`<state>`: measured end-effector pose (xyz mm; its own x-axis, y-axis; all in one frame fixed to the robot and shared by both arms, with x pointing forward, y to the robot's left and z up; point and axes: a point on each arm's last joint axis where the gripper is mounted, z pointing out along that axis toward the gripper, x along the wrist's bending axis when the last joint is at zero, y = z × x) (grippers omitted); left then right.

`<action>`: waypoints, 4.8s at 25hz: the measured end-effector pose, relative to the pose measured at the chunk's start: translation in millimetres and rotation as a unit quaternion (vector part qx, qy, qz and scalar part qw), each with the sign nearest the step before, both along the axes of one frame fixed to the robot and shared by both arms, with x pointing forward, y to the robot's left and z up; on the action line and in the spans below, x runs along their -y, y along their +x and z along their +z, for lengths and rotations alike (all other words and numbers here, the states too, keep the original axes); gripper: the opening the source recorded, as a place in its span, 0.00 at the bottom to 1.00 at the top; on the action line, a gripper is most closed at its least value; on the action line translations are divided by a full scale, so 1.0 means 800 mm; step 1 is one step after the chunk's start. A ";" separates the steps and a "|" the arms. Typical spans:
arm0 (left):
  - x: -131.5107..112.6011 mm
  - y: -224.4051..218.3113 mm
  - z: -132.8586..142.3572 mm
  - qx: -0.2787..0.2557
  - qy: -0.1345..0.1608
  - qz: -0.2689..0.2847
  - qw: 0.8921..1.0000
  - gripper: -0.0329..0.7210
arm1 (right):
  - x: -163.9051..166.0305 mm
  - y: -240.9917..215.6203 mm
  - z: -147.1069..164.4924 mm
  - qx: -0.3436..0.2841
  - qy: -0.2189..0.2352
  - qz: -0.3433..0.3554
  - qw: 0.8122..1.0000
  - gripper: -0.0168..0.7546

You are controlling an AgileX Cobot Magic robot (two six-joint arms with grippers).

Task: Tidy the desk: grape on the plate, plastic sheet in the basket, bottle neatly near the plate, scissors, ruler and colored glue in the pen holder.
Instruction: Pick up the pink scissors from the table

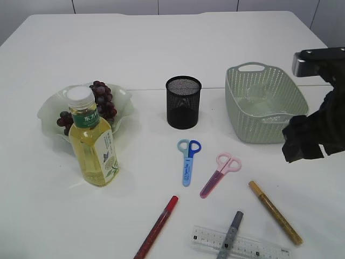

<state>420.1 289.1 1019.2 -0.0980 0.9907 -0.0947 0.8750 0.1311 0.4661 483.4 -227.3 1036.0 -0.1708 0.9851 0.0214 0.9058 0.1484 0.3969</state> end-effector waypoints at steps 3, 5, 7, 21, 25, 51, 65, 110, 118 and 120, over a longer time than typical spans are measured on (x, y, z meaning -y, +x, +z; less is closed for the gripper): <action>0.004 -0.001 0.018 -0.027 -0.011 -0.016 0.999 0.79 | 0.000 -0.001 0.000 -0.002 -0.002 0.007 1.000 0.73; 0.008 -0.003 0.029 -0.044 -0.019 -0.033 0.998 0.78 | -0.001 -0.001 0.000 -0.004 0.000 0.007 1.000 0.73; 0.010 -0.005 0.035 -0.055 -0.024 -0.047 0.997 0.77 | -0.002 -0.002 0.000 -0.007 0.007 0.005 1.000 0.73; 0.018 -0.007 0.036 -0.060 -0.057 -0.058 0.995 0.76 | -0.080 0.048 -0.001 -0.035 0.077 -0.079 0.993 0.68; 0.019 -0.007 0.037 -0.060 -0.062 -0.058 0.995 0.76 | -0.098 0.083 -0.015 -0.054 0.101 -0.149 0.982 0.67; 0.019 -0.005 0.038 -0.050 -0.066 -0.057 0.995 0.74 | -0.139 0.167 -0.126 -0.219 0.037 -0.318 0.922 0.62; 0.020 -0.004 0.038 -0.049 -0.066 -0.056 0.995 0.74 | -0.128 0.178 -0.155 -0.241 0.037 -0.292 0.925 0.61; 0.020 -0.004 0.038 -0.049 -0.066 -0.056 0.995 0.72 | -0.129 0.183 -0.180 -0.241 0.038 -0.328 0.913 0.21; 0.019 -0.004 0.038 -0.048 -0.066 -0.056 0.995 0.72 | -0.128 0.183 -0.178 -0.239 0.028 -0.306 0.921 0.21; 0.019 -0.004 0.038 -0.048 -0.066 -0.056 0.995 0.72 | -0.127 0.183 -0.176 -0.236 0.026 -0.301 0.924 0.21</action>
<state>416.8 273.5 1049.4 -0.0025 0.9753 -0.2210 0.9274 0.0849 0.3643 629.9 -125.6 895.3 0.4479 0.8941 0.0034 0.8919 -0.4466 -0.0710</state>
